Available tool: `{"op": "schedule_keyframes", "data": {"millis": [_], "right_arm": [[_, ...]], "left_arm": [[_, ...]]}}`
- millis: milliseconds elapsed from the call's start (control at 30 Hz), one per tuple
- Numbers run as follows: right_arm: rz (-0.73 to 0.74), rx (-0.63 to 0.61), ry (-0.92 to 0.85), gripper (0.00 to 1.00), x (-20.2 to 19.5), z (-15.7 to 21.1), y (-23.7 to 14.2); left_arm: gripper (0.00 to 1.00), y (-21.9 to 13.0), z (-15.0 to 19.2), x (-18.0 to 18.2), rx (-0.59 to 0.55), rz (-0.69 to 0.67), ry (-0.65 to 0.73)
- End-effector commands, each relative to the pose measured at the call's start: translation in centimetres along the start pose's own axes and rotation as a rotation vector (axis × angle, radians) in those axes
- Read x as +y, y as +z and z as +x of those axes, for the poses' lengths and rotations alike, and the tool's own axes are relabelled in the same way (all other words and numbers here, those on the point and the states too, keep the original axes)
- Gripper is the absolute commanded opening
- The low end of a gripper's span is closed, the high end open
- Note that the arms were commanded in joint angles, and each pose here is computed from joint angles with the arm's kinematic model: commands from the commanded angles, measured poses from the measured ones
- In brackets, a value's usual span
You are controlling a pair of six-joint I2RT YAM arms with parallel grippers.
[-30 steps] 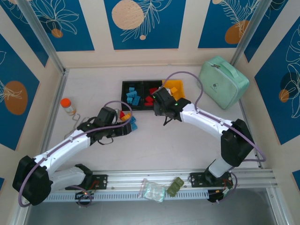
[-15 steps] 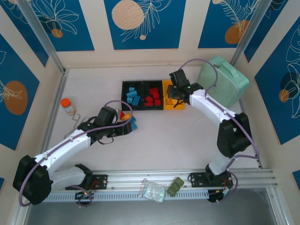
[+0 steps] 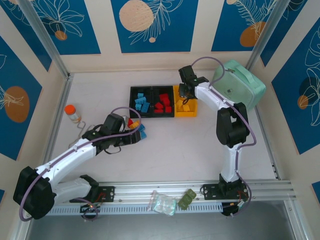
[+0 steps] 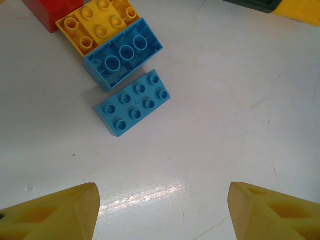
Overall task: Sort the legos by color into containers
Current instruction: Place the lego in the container, then pick up the lego from the middle-left of the table.
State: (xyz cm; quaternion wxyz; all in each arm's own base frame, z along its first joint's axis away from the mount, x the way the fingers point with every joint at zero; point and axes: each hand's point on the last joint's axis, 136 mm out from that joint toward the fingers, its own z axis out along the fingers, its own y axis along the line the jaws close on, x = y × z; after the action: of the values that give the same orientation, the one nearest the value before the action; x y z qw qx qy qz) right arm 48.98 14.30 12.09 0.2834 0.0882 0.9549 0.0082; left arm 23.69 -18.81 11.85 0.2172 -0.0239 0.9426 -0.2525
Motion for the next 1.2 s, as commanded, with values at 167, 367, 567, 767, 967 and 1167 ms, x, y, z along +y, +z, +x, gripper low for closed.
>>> {"op": "schedule_keyframes", "data": {"millis": [167, 367, 567, 767, 967, 1167], "right_arm": [[0.099, 0.038, -0.016, 0.31, -1.7, 0.7, 1.5], [0.108, 0.028, -0.015, 0.46, -1.7, 0.4, 0.9], [0.017, -0.029, -0.024, 0.47, 0.1, 0.0, -2.8], [-0.147, -0.076, -0.036, 0.47, 2.2, 2.5, -8.3], [-0.245, -0.064, -0.075, 0.48, 2.9, 7.2, -11.7], [-0.302, -0.019, -0.075, 0.48, 2.7, 11.8, -13.3]], "left_arm": [[0.68, 0.0, -0.3, -0.6, -0.006, 0.012, 0.001], [0.68, -0.1, -0.4, -0.5, -0.012, 0.004, -0.001], [0.69, -0.5, -0.9, 0.5, -0.028, -0.064, -0.015], [0.69, -0.8, -1.7, 1.9, -0.039, -0.154, -0.026], [0.69, -0.8, -3.5, 4.1, -0.070, -0.254, -0.054], [0.71, -0.8, -5.9, 7.4, -0.117, -0.375, -0.130]]}}
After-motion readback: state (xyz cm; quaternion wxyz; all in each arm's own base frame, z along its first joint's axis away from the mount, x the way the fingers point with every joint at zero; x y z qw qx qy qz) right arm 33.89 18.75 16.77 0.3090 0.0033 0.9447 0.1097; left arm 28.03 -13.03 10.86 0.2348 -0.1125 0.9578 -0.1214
